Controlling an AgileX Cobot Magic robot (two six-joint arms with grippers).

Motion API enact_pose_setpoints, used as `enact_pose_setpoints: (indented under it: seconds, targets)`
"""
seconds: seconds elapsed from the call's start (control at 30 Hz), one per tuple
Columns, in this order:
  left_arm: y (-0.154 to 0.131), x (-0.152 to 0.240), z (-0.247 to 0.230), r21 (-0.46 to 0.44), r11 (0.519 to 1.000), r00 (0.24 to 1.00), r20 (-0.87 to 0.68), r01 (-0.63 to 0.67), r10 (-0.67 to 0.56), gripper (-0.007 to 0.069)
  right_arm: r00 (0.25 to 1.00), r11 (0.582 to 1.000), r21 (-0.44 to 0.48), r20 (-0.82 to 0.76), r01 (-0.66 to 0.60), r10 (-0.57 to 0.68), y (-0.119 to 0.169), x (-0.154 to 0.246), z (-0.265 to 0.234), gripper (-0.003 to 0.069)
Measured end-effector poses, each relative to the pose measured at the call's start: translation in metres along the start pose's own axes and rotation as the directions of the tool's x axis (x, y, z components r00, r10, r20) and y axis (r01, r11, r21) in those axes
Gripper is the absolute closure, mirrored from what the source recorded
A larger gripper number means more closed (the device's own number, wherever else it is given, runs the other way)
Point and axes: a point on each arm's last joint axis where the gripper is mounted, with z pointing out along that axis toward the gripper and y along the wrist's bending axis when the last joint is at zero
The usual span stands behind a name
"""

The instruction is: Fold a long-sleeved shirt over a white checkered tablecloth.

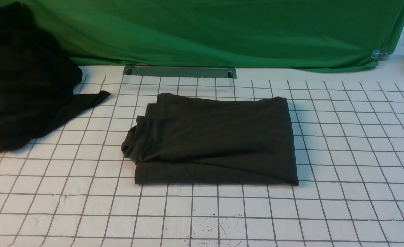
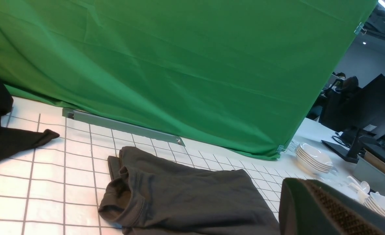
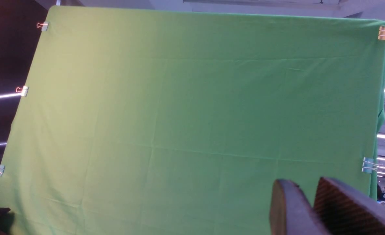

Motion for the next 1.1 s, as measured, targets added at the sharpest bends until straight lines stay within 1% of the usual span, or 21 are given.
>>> enact_pose_setpoints:
  seconds: [0.1,0.17,0.23,0.3,0.33,0.4,0.47,0.57,0.6,0.63,0.67,0.7,0.83,1.1]
  targets:
    - [0.002,0.002,0.001,-0.010,0.996,0.996,-0.005,-0.085,0.085,0.0622,1.000,1.000,0.000,0.000,0.000,0.000,0.000,0.000,0.000,0.0529]
    - [0.002,0.003,0.001,-0.015,0.979,0.979,-0.012,-0.202,0.202,0.0622,1.000,1.000,0.000,0.000,0.000,0.000,0.000,0.000,0.000,0.0524]
    - [0.003,0.004,0.001,-0.028,0.947,0.948,-0.016,-0.319,0.319,0.0622,1.000,1.000,0.000,0.000,0.000,0.000,0.000,0.000,0.000,0.0519]
    - [0.008,0.010,0.003,-0.079,0.904,0.908,-0.028,-0.419,0.418,0.0622,1.000,1.000,0.000,0.000,0.000,0.000,0.000,0.000,0.000,0.0514]
    - [0.010,0.012,0.004,-0.106,0.890,0.896,-0.036,-0.444,0.442,0.0622,1.000,1.000,0.000,0.000,0.000,0.000,0.000,0.000,0.000,0.0512]
    - [0.019,0.024,0.006,-0.177,0.864,0.881,-0.073,-0.472,0.467,0.0622,1.000,1.000,0.000,0.000,0.000,0.000,0.000,0.000,0.000,0.0507]
    - [0.032,0.040,0.010,-0.251,0.843,0.880,-0.115,-0.475,0.461,0.0622,1.000,1.000,0.000,0.000,0.000,0.000,0.000,0.000,0.000,0.0502]
    - [0.051,0.067,0.014,-0.319,0.823,0.883,-0.184,-0.470,0.432,0.0622,1.000,1.000,0.000,0.001,0.000,0.000,0.000,0.000,0.000,0.0497]
    - [0.057,0.076,0.014,-0.327,0.821,0.883,-0.212,-0.469,0.420,0.0622,1.000,1.000,0.000,0.000,0.000,0.000,0.000,0.000,0.000,0.0496]
    - [0.058,0.078,0.015,-0.330,0.819,0.882,-0.215,-0.469,0.419,0.0622,1.000,1.000,0.000,0.000,0.000,0.000,0.000,0.000,0.000,0.0495]
    - [0.065,0.090,0.015,-0.331,0.815,0.876,-0.257,-0.476,0.407,0.0622,1.000,1.000,0.000,0.000,0.000,0.000,0.000,0.000,0.000,0.0493]
    - [0.066,0.092,0.015,-0.330,0.815,0.876,-0.264,-0.476,0.405,0.0622,1.000,1.000,0.000,0.000,0.000,0.000,0.000,0.000,0.000,0.0492]
    - [0.066,0.091,0.015,-0.329,0.803,0.865,-0.253,-0.497,0.433,0.0622,1.000,1.000,0.000,0.000,0.000,0.000,0.000,0.000,0.000,0.0486]
    - [0.066,0.091,0.015,-0.327,0.803,0.865,-0.251,-0.499,0.435,0.0622,1.000,1.000,0.000,0.000,0.000,0.000,0.000,0.000,0.000,0.0480]
